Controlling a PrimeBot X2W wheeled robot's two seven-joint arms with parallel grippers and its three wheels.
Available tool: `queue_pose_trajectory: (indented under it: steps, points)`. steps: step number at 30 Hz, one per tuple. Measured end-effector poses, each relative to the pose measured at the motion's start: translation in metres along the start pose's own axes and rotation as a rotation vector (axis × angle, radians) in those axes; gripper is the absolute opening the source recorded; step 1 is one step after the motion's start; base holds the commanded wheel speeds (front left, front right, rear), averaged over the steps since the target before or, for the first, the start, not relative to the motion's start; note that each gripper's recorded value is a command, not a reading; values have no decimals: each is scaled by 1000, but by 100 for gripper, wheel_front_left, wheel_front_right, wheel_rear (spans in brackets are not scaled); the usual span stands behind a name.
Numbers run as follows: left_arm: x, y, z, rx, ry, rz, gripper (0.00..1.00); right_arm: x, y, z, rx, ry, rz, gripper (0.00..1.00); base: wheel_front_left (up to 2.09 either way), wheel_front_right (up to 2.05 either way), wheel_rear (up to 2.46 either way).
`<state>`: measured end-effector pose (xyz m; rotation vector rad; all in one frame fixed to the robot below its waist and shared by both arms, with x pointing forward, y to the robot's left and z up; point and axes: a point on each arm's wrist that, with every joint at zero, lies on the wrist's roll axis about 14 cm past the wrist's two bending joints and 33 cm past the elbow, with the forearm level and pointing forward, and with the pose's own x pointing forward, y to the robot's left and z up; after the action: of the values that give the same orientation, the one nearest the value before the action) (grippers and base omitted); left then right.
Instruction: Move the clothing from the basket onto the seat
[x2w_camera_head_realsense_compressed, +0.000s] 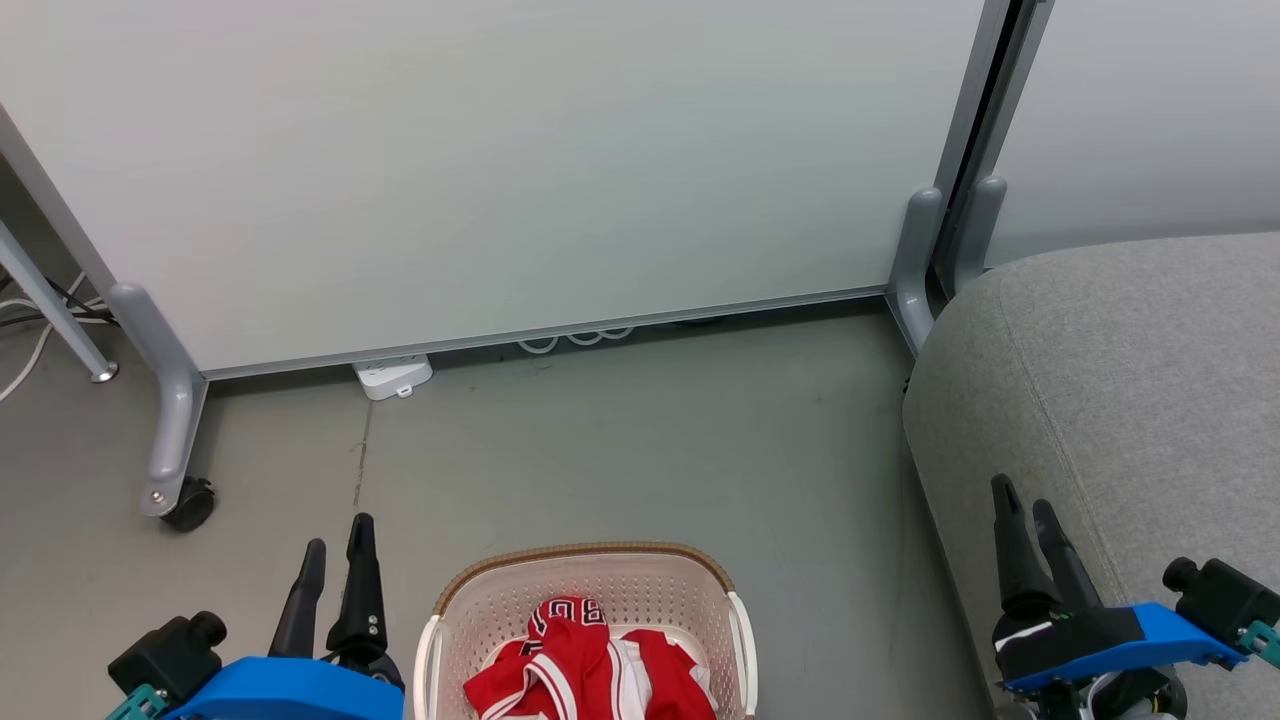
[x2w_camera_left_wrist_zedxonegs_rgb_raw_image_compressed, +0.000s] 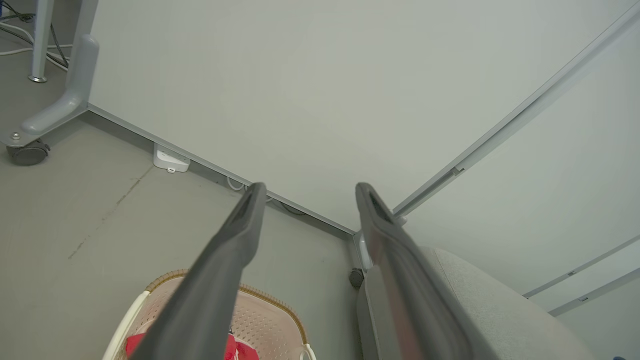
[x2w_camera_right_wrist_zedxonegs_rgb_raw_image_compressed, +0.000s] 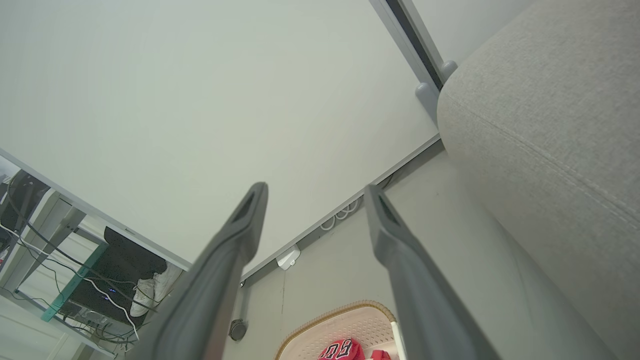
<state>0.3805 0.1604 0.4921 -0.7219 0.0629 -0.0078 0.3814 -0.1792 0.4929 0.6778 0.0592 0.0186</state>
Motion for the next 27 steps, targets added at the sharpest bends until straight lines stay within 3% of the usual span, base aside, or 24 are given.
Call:
queue_pose_trajectory:
  steps: [27]
  points:
    - [1, -13, 1, 281, -40, -52, 100, 3, 11, 2, -288, -16, 42, 100, 0, 0, 0]
